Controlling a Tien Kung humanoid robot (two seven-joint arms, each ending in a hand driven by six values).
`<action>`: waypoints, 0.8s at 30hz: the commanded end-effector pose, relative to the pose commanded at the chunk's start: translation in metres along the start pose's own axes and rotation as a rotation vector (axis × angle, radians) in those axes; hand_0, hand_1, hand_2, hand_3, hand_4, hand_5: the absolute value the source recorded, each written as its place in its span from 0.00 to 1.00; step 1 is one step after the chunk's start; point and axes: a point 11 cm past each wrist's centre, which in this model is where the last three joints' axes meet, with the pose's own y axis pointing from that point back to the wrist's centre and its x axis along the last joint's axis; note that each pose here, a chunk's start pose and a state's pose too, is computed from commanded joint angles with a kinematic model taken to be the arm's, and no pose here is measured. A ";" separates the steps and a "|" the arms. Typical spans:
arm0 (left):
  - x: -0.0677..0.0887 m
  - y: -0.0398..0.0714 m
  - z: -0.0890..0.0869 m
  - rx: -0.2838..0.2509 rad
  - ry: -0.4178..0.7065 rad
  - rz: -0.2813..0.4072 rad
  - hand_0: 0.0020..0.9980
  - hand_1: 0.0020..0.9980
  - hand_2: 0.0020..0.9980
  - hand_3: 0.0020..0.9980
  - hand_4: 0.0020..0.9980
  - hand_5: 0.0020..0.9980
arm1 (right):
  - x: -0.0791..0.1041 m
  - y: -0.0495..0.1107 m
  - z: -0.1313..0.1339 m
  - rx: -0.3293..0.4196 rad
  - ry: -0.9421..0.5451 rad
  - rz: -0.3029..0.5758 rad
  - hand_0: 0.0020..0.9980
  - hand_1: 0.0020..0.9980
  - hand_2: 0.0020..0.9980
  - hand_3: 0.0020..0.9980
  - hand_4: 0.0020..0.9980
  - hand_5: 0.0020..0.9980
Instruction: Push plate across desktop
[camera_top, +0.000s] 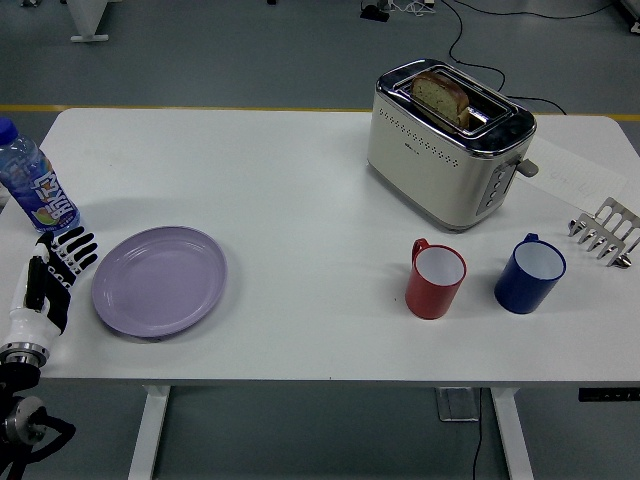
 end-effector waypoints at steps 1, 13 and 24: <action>0.000 0.000 -0.001 0.004 0.001 0.000 0.76 0.76 0.71 0.66 0.52 1.00 | 0.000 0.000 0.000 -0.001 0.000 0.000 0.60 0.56 0.67 0.62 0.39 0.52; -0.014 0.001 -0.010 0.014 0.025 -0.018 0.76 0.76 0.71 0.66 0.52 1.00 | -0.003 0.000 -0.001 -0.001 0.012 -0.004 0.60 0.56 0.67 0.62 0.39 0.52; -0.034 -0.001 -0.015 0.013 0.064 -0.038 0.77 0.76 0.71 0.65 0.52 1.00 | -0.006 0.001 -0.002 0.000 0.022 -0.009 0.60 0.56 0.67 0.62 0.39 0.52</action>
